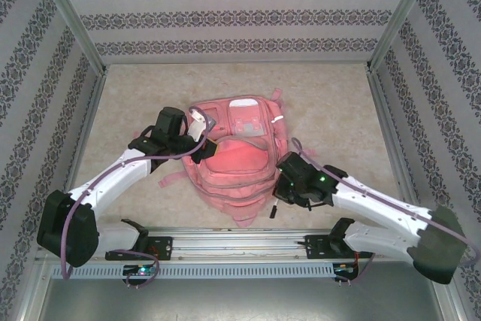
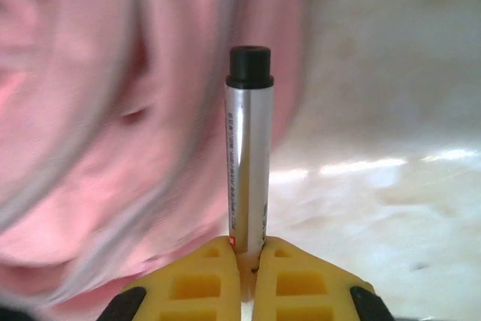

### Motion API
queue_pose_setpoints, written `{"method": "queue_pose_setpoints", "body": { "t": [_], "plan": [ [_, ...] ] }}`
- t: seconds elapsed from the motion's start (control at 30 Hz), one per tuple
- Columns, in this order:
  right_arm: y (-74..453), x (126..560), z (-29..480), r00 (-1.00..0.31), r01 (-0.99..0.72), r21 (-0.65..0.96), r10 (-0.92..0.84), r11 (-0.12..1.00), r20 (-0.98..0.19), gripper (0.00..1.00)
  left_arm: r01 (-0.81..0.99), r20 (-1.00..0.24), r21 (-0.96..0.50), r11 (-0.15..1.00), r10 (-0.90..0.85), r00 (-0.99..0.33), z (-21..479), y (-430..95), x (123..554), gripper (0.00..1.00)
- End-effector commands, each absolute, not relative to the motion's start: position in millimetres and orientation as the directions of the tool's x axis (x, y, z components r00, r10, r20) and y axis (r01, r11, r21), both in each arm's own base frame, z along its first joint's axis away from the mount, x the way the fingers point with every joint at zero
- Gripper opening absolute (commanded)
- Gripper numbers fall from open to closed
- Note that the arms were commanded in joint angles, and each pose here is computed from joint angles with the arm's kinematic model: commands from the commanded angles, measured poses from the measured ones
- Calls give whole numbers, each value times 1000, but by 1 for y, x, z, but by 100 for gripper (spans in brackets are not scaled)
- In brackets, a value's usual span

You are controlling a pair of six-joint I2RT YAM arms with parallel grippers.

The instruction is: Pack books, pencil case, and school supplies into a backpack

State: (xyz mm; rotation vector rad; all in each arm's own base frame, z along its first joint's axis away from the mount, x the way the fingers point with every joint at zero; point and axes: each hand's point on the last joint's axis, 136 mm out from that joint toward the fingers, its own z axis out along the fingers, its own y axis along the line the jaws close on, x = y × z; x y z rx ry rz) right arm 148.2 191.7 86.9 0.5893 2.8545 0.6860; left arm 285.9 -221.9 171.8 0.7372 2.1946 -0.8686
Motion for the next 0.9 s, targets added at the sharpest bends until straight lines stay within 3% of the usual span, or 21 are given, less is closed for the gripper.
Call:
{"method": "queue_pose_setpoints", "body": {
  "t": [0.0, 0.2, 0.4, 0.57, 0.6, 0.67, 0.73, 0.87],
  "plan": [
    [230, 161, 119, -807, 511, 634, 578, 581, 121, 0, 713, -804, -396, 578, 157, -573, 204, -229, 294, 0],
    [288, 217, 183, -697, 539, 797, 676, 272, 240, 0, 728, -797, -407, 551, 176, -578, 199, -232, 285, 0],
    [307, 253, 167, -522, 643, 759, 785, 107, 332, 3, 764, -808, -422, 488, 180, -561, 208, -237, 273, 0],
    [287, 272, 136, -340, 693, 721, 886, 8, 317, 27, 770, -793, -430, 472, 211, -572, 203, -238, 265, 0],
    [287, 276, 135, -326, 690, 724, 886, -15, 328, 37, 769, -792, -428, 475, 214, -572, 201, -237, 264, 0],
    [285, 276, 138, -334, 680, 733, 885, -13, 326, 51, 773, -791, -419, 477, 226, -568, 199, -236, 262, 0],
    [274, 269, 142, -352, 675, 736, 895, 40, 274, 59, 772, -784, -410, 485, 245, -570, 195, -234, 261, 0],
    [238, 241, 130, -377, 693, 709, 905, 133, 198, 60, 776, -783, -384, 500, 269, -561, 192, -231, 262, 0]
  ]
}}
